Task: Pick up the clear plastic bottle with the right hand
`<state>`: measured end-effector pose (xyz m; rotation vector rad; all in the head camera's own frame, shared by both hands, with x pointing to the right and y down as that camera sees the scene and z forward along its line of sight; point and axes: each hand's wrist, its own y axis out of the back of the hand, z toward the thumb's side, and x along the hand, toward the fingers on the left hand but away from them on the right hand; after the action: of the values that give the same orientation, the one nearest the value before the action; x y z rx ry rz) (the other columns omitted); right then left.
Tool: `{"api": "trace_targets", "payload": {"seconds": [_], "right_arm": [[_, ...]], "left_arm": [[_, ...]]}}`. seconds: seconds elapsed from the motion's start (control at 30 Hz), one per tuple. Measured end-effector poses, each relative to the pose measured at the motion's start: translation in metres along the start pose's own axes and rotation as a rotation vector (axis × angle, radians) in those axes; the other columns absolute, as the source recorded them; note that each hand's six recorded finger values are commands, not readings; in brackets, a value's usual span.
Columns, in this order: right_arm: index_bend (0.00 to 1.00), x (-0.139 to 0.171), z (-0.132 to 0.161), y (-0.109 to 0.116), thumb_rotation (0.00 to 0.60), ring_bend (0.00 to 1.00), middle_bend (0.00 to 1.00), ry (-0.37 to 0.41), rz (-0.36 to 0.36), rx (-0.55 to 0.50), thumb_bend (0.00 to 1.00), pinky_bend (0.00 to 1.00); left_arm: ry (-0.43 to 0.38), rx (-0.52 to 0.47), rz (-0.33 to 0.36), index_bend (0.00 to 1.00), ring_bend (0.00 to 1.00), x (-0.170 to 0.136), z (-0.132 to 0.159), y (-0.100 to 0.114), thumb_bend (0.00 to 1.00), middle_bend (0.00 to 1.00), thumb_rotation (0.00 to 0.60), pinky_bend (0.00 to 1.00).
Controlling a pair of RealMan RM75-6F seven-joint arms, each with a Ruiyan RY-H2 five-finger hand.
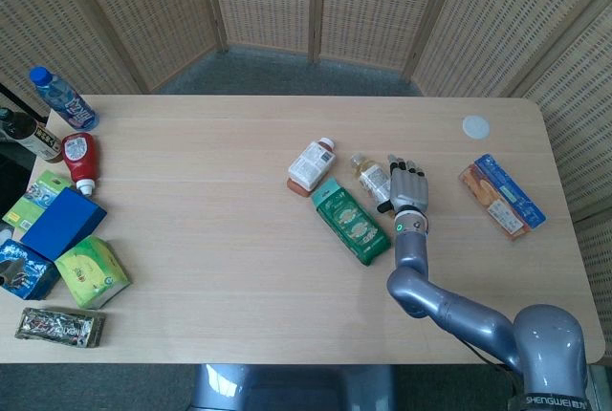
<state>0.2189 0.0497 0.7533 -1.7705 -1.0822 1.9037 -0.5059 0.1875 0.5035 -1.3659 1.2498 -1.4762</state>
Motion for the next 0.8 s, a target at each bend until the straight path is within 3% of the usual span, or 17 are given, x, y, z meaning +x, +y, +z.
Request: {"api": "trace_targets", "payload": {"seconds": [0.5,0.8], "right_arm": [[0.00,-0.022,-0.009,-0.012,0.596,0.00,0.00,-0.068,0.011,0.040,0.00,0.00],[0.00,-0.033,-0.011,-0.024,0.600,0.00,0.00,-0.070,0.020,0.050,0.00,0.01]], "left_arm": [[0.007,0.000,0.000,0.00,0.00,0.001,-0.001,-0.001,0.00,0.00,0.600,0.00],[0.010,0.007,-0.009,0.00,0.00,0.002,-0.002,-0.006,0.00,0.00,0.600,0.00]]}}
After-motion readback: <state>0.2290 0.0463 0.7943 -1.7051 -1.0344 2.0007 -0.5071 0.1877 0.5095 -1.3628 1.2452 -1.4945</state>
